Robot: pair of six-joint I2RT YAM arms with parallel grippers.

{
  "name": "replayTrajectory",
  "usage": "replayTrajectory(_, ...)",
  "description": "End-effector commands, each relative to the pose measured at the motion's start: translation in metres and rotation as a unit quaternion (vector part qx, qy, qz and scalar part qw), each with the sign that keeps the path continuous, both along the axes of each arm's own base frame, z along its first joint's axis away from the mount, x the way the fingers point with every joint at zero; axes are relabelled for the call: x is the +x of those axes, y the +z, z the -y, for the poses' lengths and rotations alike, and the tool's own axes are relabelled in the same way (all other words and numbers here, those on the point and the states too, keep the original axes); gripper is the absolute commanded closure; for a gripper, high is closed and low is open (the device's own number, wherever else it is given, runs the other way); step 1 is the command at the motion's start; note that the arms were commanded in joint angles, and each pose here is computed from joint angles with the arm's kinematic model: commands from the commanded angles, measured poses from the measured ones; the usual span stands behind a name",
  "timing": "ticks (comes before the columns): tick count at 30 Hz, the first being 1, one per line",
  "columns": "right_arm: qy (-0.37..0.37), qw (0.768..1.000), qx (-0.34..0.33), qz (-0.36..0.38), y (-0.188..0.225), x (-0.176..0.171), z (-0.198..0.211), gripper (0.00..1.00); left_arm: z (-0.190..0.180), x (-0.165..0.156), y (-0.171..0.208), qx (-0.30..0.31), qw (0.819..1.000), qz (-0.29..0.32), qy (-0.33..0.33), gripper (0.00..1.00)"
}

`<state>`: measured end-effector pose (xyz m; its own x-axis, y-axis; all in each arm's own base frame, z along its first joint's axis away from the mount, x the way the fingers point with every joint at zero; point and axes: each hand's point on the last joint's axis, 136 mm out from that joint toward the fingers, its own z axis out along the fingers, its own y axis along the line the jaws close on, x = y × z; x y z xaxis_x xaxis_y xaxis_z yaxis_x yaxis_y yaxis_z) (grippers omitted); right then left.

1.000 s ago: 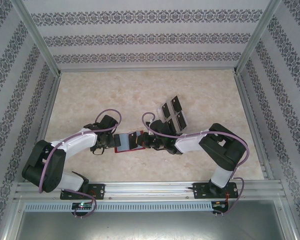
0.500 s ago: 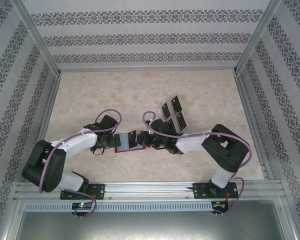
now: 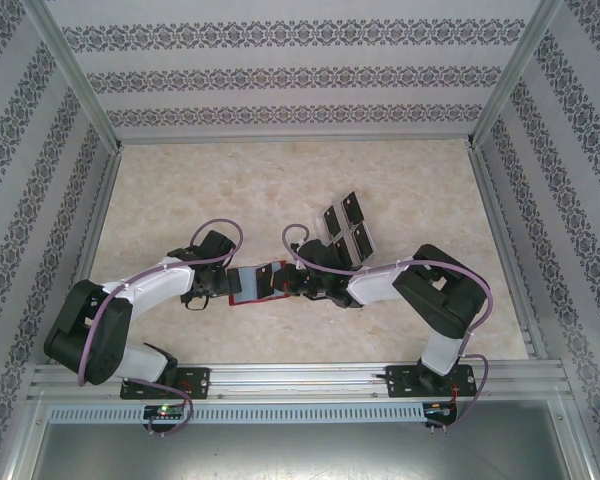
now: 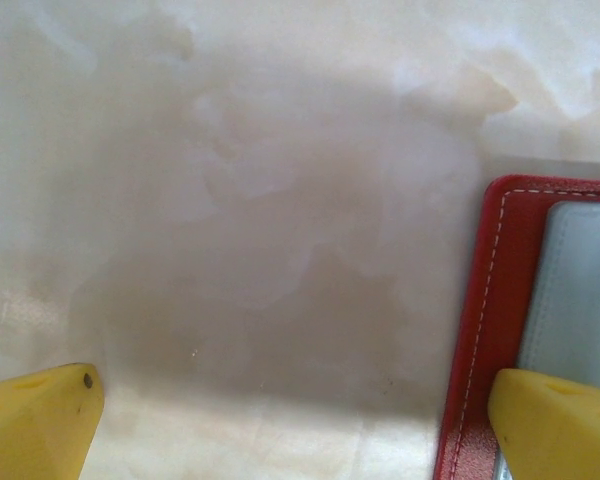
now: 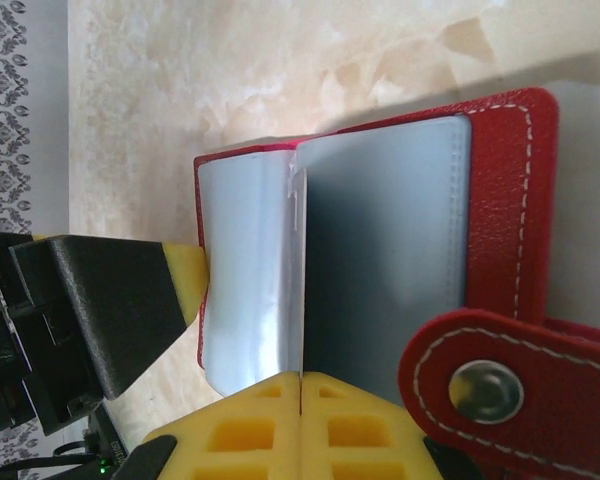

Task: Put the credit cards into the card holder
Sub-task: Insert the credit card into the card slot.

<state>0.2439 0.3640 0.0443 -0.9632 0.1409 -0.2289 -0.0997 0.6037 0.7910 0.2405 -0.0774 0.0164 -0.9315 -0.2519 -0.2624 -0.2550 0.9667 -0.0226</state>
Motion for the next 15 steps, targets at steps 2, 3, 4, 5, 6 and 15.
replayTrajectory(2, 0.000, 1.000, 0.010, -0.003, 0.000, 0.005, -0.005, 1.00, -0.002, -0.008, -0.007, 0.000, 1.000, -0.016, 0.000, 0.00)
replayTrajectory(3, -0.001, 1.000, 0.011, -0.003, 0.000, 0.005, -0.004, 1.00, -0.001, -0.009, -0.008, 0.000, 1.000, -0.016, -0.001, 0.00)
replayTrajectory(4, -0.001, 1.000, 0.013, -0.003, 0.001, 0.005, -0.004, 1.00, -0.002, -0.009, -0.008, 0.000, 1.000, -0.017, -0.001, 0.00)
replayTrajectory(5, 0.000, 1.000, 0.015, -0.002, 0.002, 0.005, -0.005, 1.00, -0.002, -0.009, -0.008, 0.000, 1.000, -0.017, 0.000, 0.00)
replayTrajectory(6, 0.000, 1.000, 0.018, 0.000, 0.004, 0.005, -0.005, 1.00, -0.002, -0.009, -0.007, 0.000, 1.000, -0.016, 0.000, 0.00)
replayTrajectory(15, 0.002, 1.000, 0.031, 0.005, 0.015, 0.005, -0.004, 1.00, -0.002, -0.009, -0.007, 0.001, 1.000, -0.015, -0.001, 0.00)
